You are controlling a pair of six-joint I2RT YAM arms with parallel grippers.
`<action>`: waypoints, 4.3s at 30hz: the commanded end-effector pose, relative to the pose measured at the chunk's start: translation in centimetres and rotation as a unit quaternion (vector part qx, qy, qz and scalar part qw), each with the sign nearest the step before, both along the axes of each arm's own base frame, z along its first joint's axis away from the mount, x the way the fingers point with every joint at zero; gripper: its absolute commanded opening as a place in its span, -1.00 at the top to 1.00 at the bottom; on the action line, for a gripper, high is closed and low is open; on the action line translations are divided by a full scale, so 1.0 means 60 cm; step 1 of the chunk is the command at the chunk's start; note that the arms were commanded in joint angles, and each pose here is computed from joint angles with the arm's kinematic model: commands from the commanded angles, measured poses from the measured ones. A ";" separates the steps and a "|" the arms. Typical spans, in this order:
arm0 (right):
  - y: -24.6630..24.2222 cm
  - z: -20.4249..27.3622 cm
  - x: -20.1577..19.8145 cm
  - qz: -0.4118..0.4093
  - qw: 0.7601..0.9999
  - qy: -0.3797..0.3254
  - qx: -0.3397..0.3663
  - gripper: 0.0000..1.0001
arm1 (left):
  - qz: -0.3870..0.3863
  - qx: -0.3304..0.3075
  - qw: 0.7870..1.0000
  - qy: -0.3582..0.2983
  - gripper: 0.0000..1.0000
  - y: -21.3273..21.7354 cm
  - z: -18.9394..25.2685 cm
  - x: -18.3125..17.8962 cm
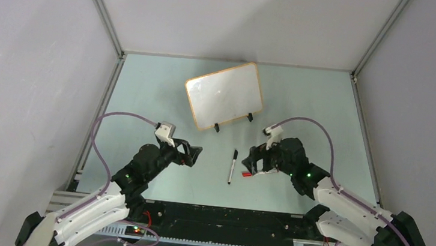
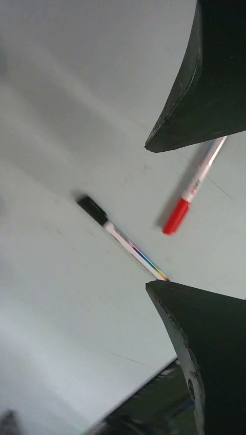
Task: Write a sentence on the whiteboard
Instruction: Pick up the whiteboard marker from the center of the board, then pass from the right arm to the left
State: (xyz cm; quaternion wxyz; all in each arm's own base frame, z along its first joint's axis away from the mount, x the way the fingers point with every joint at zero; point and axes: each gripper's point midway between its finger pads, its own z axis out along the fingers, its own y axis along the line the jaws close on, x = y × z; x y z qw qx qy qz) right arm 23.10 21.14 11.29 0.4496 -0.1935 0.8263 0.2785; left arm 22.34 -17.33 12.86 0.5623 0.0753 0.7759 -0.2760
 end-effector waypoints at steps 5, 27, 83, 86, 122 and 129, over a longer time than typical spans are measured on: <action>0.073 -0.026 -0.090 0.179 0.980 -0.018 -0.084 -0.99 | -0.002 -0.030 0.998 -0.048 -0.99 0.001 0.041 -0.002; 0.062 0.027 -0.067 0.081 0.943 0.149 -0.285 -0.94 | 0.003 -0.030 0.998 -0.046 -0.99 0.007 0.040 -0.005; 0.180 -0.057 -0.096 -0.096 0.983 0.115 -0.109 1.00 | 0.049 -0.066 0.996 -0.027 -0.99 0.028 0.040 -0.004; 0.192 -0.014 -0.114 -0.024 0.993 0.100 -0.053 1.00 | 0.034 -0.109 0.993 0.002 -0.99 0.006 0.042 -0.008; 0.203 0.054 -0.160 0.158 0.984 0.077 0.021 1.00 | -0.036 -0.251 0.948 0.191 0.22 -0.114 0.079 -0.007; 0.196 0.051 -0.152 0.151 0.985 0.083 0.018 1.00 | -0.029 -0.248 0.950 0.190 0.34 -0.106 0.079 -0.005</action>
